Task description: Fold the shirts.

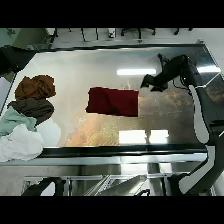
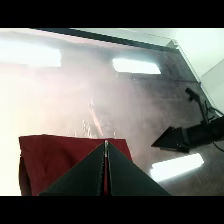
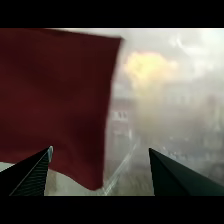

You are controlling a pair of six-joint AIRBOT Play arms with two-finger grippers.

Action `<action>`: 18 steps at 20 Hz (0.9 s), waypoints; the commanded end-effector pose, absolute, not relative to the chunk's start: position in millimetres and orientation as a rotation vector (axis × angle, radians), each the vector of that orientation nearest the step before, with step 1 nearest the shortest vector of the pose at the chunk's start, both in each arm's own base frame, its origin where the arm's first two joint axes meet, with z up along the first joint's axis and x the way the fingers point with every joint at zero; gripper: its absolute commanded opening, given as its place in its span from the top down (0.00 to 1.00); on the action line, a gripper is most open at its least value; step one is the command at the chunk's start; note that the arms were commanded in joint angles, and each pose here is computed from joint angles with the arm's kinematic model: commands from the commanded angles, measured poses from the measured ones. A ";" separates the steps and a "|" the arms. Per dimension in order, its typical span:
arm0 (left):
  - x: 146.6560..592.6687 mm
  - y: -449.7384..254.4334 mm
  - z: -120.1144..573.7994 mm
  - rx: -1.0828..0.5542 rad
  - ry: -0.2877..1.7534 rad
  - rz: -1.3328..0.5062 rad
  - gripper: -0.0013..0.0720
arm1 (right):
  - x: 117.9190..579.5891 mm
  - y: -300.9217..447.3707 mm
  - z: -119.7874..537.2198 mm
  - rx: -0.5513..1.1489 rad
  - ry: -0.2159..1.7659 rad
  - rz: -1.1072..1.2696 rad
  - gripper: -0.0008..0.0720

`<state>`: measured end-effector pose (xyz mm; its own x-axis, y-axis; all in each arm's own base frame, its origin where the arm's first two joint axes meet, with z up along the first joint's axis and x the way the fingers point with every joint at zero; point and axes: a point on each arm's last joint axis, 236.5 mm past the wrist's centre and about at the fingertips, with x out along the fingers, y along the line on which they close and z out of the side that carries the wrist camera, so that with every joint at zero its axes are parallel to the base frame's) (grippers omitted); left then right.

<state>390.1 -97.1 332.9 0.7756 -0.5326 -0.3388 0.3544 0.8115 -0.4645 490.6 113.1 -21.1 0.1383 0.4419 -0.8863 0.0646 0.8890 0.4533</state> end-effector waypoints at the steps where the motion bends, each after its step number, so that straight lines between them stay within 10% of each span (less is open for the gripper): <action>1: 389.6 -96.8 332.2 -0.391 0.481 -0.493 0.96 | 467.0 126.8 -66.7 0.596 1.526 0.373 0.04; 9: 388.9 -97.3 331.4 -0.394 0.487 -0.494 0.96 | 477.9 180.9 -115.9 0.712 1.522 0.463 0.08; 12: 388.0 -100.2 331.0 -0.392 0.490 -0.501 0.96 | 489.0 197.0 -114.7 0.737 1.471 0.467 0.36; 14: 386.0 -108.0 330.8 -0.387 0.494 -0.520 0.96 | 496.0 203.5 -112.7 0.739 1.437 0.470 0.90; 18: 383.2 -120.0 332.0 -0.381 0.495 -0.550 0.96 | 519.3 185.2 -79.0 0.738 1.336 0.461 0.96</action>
